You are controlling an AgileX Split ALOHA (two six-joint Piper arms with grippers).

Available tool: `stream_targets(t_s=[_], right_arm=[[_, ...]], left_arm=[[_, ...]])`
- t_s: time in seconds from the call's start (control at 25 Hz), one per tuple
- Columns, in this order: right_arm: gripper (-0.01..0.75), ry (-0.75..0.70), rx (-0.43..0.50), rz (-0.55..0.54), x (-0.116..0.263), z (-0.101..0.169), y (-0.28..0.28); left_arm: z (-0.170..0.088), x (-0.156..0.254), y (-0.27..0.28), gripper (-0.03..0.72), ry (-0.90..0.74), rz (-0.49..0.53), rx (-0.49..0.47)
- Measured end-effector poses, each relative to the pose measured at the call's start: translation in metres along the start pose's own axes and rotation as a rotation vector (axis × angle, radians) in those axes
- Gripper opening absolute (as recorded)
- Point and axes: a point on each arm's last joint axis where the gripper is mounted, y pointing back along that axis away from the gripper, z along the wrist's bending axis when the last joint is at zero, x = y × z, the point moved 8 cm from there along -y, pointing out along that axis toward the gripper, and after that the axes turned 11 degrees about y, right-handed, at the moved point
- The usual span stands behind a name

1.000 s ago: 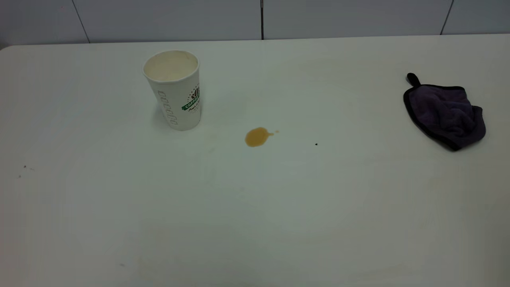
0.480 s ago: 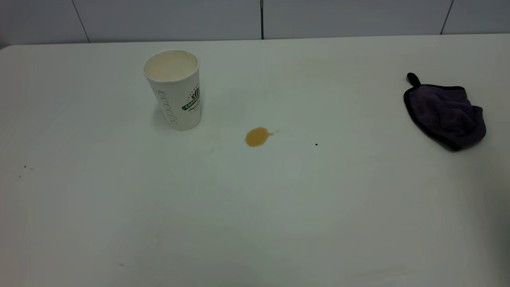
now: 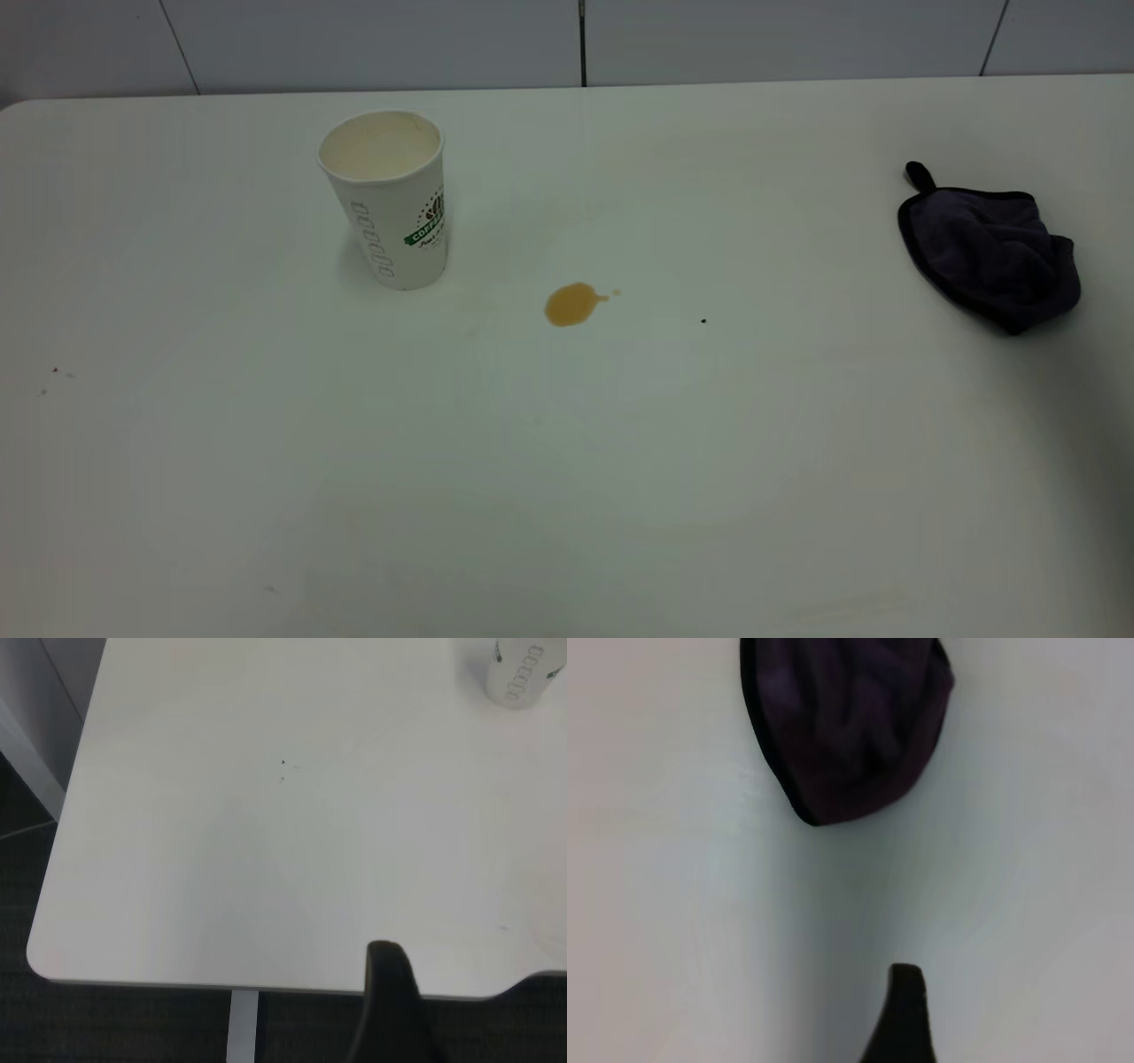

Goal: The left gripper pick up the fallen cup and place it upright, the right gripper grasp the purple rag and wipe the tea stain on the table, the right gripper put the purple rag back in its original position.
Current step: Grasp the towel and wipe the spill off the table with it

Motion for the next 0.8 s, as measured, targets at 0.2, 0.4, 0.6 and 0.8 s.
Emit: stream_targets(t_s=[0.2,0.4,0.6,0.8], right_arm=[[0.728,0.009,-0.047,0.041,-0.025,0.007,-0.066],[0.728,0.031,-0.072,0.081,-0.028,0.014,-0.115],[0.728,0.033,-0.077,0.068,-0.031,0.02,-0.156],[0.725,0.027,-0.077,0.051,-0.038,0.022,-0.184]], left_arm=[[0.0,0.0,0.0,0.524,0.0,0.0,0.0],[0.0,0.0,0.0,0.524,0.001,0.0,0.0],[0.0,0.0,0.0,0.524,0.001,0.0,0.0],[0.0,0.0,0.0,0.524,0.001,0.0,0.0]])
